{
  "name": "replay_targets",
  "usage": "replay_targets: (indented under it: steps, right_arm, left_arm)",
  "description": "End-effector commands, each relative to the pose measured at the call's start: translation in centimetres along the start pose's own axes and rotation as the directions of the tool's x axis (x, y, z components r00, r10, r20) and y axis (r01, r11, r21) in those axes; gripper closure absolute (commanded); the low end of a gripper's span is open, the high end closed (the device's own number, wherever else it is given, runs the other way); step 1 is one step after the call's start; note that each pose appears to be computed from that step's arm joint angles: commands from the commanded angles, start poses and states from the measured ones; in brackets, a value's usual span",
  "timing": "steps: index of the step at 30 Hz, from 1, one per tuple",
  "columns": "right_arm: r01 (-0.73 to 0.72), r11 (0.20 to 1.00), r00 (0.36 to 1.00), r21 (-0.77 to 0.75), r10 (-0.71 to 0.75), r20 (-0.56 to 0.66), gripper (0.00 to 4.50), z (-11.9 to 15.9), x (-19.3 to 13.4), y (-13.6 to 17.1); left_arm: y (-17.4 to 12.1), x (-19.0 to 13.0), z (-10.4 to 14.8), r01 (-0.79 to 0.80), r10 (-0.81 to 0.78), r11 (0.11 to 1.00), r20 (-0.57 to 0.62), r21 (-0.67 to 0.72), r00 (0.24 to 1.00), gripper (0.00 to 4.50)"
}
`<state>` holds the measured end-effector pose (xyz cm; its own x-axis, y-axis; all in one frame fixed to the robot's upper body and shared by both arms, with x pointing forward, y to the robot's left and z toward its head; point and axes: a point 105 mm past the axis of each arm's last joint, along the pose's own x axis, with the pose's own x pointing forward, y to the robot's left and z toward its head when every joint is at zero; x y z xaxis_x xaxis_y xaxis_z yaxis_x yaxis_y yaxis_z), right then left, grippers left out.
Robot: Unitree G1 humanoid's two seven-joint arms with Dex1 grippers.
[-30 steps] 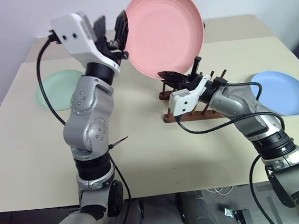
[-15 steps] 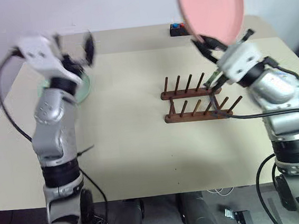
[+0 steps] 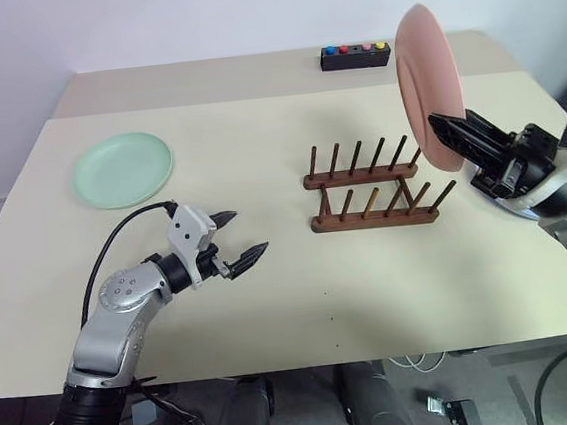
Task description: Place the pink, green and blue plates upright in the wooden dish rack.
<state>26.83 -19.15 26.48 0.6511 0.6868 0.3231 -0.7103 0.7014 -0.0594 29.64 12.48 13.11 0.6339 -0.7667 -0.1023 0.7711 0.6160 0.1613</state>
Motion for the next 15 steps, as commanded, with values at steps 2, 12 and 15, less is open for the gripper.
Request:
replay_targets:
  steps: [2, 12, 15]
  right_arm:
    - [0.037, 0.999, 0.999, 0.038, -0.038, 0.039, 4.5, 0.9, -0.8, -0.7]
    - [0.103, 0.985, 0.994, 0.138, -0.108, 0.025, 4.5, -0.1, -1.7, -2.4]
    - [0.113, 0.979, 0.993, 0.17, -0.118, 0.02, 4.5, -0.4, -1.9, -2.8]
  left_arm:
    - [-0.9, 0.1, 1.1, 0.029, -0.03, 0.999, 0.039, 0.027, 0.999, 0.08]
    - [-1.5, 0.4, 1.0, 0.043, -0.044, 0.999, 0.039, 0.019, 0.998, 0.08]
    - [-1.7, 0.5, 0.9, 0.044, -0.045, 0.999, 0.038, 0.019, 0.998, 0.08]
